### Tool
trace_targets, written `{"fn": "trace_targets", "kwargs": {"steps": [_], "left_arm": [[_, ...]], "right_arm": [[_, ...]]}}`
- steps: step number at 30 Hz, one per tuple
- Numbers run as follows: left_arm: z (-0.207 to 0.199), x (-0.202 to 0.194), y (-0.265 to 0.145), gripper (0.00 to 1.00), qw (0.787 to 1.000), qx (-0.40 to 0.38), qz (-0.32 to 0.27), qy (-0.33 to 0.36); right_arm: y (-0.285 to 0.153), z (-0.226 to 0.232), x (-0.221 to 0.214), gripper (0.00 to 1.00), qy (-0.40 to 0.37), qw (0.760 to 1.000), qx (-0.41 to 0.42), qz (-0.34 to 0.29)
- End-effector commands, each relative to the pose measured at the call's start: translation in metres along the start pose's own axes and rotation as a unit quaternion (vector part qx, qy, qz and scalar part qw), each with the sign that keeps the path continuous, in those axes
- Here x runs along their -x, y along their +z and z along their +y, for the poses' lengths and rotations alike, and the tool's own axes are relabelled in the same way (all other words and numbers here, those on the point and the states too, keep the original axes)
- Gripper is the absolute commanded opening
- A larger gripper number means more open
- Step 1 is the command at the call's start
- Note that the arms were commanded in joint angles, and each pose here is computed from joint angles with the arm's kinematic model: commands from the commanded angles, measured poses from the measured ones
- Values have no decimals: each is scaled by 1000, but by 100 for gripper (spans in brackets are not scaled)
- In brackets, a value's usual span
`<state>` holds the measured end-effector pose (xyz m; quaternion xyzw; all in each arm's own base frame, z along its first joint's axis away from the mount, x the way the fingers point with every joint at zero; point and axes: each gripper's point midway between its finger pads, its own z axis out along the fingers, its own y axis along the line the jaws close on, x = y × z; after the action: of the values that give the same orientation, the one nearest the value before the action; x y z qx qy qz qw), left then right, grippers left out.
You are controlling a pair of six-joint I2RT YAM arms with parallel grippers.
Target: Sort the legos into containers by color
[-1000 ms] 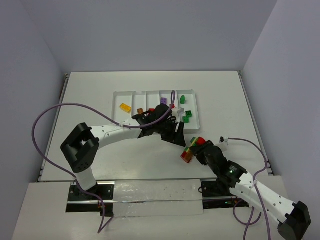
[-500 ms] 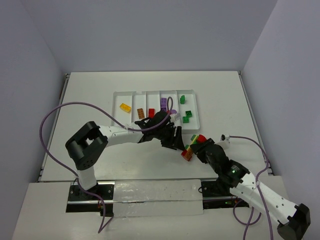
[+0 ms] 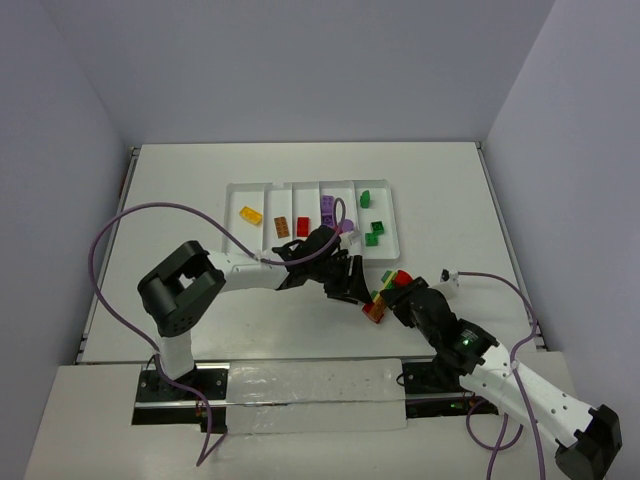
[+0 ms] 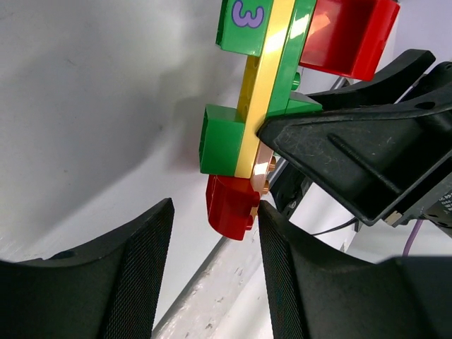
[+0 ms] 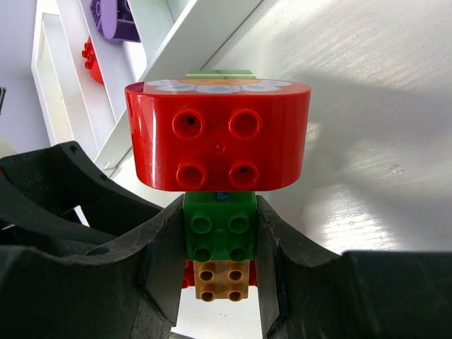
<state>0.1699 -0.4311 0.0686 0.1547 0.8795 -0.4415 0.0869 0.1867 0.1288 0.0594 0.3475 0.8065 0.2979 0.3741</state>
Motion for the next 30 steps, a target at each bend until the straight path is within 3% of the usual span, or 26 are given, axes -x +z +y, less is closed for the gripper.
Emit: {"fn": "trace_targets", "kwargs": {"steps": [1,11,19,27,30], "left_arm": [[-12,3,0,58,999,-29,-8,11],[-12,-2,2,56,999,-43,0,3],[-17,-3,0,43,998,-57,1,4],[-16,-6,2,42,998,-60,6,0],[-15,-5,1,37,998,-56,5,3]], "right_arm": [[-7,36,15,1,28,998,49,-22],[-7,44,10,1,50,996,69,-10],[-5,51,9,1,64,995,82,-6],[-3,53,5,1,75,993,89,2],[-3,54,6,1,77,993,90,1]]}}
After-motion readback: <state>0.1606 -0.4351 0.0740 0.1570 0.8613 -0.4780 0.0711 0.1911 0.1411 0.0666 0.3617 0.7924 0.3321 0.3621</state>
